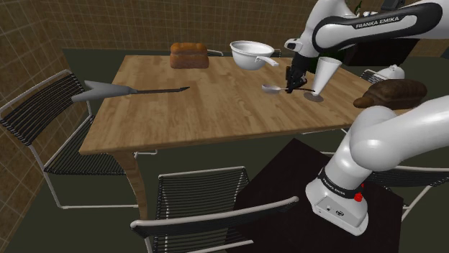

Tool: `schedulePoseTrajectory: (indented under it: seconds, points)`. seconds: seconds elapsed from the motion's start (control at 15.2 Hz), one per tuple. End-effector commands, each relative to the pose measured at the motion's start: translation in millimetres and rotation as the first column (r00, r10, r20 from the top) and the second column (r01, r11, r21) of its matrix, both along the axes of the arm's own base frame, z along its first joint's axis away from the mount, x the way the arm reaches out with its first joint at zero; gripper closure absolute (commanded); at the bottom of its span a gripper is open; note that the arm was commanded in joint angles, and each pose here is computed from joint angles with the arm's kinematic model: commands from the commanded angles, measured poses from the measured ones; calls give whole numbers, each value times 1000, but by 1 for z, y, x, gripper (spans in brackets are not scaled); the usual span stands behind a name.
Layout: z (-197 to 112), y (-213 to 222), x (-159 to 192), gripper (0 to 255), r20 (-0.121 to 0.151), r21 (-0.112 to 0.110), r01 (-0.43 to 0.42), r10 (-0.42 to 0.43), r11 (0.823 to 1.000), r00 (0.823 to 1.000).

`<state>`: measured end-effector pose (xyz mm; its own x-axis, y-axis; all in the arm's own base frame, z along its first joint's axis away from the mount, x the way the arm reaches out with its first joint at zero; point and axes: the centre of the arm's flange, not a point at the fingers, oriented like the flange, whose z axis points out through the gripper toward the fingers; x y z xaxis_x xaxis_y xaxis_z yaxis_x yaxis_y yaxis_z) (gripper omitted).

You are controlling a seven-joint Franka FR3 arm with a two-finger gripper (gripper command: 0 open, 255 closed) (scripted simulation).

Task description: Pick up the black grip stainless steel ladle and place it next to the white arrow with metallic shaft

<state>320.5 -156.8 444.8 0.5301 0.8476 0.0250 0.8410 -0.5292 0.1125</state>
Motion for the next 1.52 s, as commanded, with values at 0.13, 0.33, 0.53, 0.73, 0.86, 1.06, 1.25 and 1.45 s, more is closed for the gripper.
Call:
schedulePoseTrajectory:
  seconds: [0.13,0.33,0.53,0.73,0.86,1.06,1.25,1.45]
  points:
    - [3,41,34,255,0,1,1,-1,1000,1000]
    - [3,72,58,255,0,1,1,-1,1000,1000]
    - [3,104,82,255,0,1,1,-1,1000,1000]
    - [3,135,106,255,0,1,1,-1,1000,1000]
    - [3,156,122,255,0,1,1,-1,1000,1000]
    - [4,188,146,255,0,1,1,-1,1000,1000]
    - [4,219,170,255,0,1,1,-1,1000,1000]
    - [4,251,194,255,0,1,1,-1,1000,1000]
